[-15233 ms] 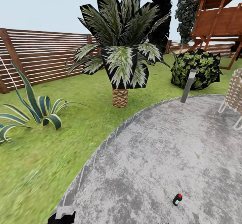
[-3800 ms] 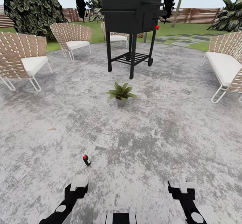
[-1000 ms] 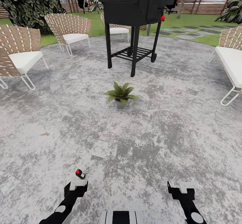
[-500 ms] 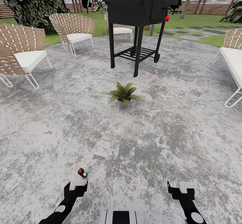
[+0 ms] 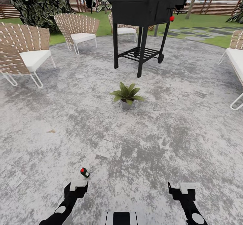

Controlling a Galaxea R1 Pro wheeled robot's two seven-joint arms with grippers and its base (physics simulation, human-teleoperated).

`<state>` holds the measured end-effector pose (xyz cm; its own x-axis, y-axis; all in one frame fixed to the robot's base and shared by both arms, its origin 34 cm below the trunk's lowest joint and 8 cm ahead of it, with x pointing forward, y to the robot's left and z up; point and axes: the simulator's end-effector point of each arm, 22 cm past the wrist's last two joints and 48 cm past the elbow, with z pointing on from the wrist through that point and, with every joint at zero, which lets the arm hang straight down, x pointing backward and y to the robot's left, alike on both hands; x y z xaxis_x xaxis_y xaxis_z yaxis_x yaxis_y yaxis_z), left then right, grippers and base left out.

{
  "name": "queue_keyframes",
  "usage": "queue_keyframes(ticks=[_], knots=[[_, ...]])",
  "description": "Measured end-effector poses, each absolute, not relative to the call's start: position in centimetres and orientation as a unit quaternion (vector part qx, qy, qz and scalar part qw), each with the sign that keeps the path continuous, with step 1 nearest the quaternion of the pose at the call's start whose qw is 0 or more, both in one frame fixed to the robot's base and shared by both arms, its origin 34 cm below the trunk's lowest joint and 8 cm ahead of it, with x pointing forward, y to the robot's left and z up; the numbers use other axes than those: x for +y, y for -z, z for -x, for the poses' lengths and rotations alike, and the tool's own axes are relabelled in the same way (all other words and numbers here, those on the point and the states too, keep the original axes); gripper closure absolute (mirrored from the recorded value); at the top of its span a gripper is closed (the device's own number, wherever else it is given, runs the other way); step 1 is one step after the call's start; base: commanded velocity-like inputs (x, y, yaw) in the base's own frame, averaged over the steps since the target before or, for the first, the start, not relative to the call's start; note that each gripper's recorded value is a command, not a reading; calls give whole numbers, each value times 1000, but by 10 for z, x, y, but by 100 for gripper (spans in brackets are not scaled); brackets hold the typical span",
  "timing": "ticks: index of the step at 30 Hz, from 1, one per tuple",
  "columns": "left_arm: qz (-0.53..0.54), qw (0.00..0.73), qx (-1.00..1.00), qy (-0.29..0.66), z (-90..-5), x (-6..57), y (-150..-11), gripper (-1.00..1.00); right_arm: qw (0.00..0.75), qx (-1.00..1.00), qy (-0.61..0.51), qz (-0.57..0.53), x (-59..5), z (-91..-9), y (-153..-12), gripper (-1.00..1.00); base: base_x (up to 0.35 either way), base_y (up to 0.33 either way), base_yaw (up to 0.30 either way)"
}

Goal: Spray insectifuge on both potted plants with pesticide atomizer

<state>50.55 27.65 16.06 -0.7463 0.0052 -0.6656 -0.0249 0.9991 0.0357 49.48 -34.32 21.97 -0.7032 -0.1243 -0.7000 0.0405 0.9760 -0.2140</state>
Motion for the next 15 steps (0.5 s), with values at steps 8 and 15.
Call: queue_keyframes(ticks=[8,15], knots=[[5,340,940,-21,-493,276,-146,-100,370,923,107,24,-343,-485,-206,-100,0,0,1],[5,337,941,-21,-491,276,-142,-100,366,924,107,25,-343,-483,-202,-100,10,-1,0]])
